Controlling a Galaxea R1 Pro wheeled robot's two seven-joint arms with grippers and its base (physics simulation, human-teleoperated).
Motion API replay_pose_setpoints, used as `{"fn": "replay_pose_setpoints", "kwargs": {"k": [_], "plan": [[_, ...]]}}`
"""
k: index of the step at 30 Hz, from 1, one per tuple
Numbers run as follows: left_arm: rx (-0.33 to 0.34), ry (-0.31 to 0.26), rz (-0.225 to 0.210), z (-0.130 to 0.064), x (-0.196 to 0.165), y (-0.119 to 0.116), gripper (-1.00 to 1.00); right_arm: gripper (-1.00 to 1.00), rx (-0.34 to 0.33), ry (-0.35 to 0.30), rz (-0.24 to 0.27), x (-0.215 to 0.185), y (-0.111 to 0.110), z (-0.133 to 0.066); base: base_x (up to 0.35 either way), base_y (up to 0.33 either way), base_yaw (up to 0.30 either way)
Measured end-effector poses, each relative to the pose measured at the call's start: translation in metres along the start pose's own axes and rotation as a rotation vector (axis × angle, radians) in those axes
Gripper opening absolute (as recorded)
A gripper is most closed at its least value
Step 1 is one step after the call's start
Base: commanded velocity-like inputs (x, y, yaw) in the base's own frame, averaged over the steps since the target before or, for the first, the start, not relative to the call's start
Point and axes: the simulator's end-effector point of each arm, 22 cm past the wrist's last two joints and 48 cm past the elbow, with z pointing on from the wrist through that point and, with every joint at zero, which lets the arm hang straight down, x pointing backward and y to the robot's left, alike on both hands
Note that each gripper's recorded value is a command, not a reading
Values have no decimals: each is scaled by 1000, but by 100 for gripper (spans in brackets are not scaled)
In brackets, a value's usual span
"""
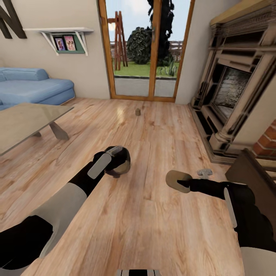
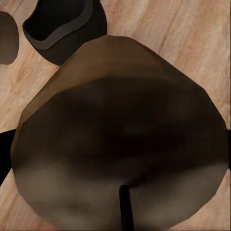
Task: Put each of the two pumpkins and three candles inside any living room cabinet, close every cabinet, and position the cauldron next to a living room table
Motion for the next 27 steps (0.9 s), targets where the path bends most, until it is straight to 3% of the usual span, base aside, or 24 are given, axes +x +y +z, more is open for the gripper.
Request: {"fn": "replay_pose_setpoints", "kwargs": {"k": [16, 20, 22, 24, 27], "plan": [[31, -57, 18, -43, -25, -22, -100, -100, -5, -46, 2, -27, 16, -32, 0, 0, -279], [37, -44, 43, -54, -25, -27, -100, -100, 14, -51, 0, -34, 16, -40, 0, 0, -279], [40, -26, 65, -60, -23, -30, -100, -100, 55, -61, -5, -39, 9, -44, 0, 0, -279], [49, -6, 88, -65, -18, -36, -100, -100, 212, -78, -20, -50, -22, -54, 0, 0, -278], [58, -8, 102, -74, -19, -42, -100, -100, 348, -128, -14, -75, -44, -73, 0, 0, -279]]}}
